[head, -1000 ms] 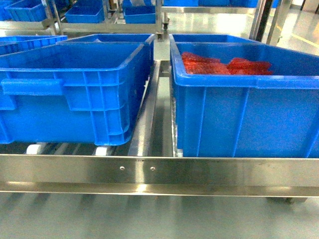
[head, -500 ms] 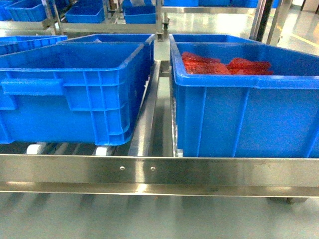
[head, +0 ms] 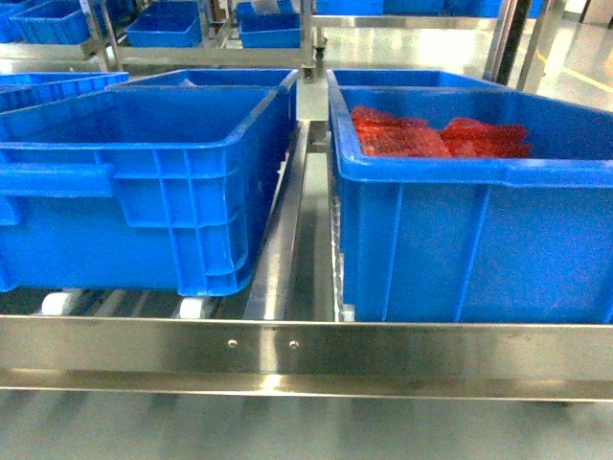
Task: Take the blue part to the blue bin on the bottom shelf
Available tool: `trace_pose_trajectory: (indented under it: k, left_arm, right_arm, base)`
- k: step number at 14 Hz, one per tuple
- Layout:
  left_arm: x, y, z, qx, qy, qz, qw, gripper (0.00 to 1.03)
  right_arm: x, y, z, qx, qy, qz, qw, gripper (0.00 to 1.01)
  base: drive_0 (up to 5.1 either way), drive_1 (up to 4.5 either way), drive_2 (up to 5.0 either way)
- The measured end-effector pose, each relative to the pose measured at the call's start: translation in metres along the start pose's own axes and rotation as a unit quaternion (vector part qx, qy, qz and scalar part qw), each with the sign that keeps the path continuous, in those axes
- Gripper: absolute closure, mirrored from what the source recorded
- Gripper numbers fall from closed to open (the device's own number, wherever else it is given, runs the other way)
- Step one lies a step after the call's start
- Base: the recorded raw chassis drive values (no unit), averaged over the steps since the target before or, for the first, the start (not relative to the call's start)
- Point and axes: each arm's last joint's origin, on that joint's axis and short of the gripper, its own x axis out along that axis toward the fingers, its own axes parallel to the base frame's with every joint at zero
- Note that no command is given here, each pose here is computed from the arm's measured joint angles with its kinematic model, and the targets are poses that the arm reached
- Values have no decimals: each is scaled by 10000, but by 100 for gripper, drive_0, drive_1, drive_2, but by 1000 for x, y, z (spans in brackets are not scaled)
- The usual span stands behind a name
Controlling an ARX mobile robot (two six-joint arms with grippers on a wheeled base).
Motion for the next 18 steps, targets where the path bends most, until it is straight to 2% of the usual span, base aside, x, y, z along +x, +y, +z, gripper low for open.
trace_pose_trajectory:
  k: [14, 18]
  left_arm:
    - [0, 0, 0, -2, 0, -2, 10000, 59]
    - [1, 0, -1, 16, 23, -2, 10000, 59]
  right_arm:
    - [0, 0, 0, 0, -6, -4, 10000, 3]
    - [0, 0, 0, 0, 2, 0, 10000, 3]
  base:
    - [0, 430, -430]
    - [0, 0, 0]
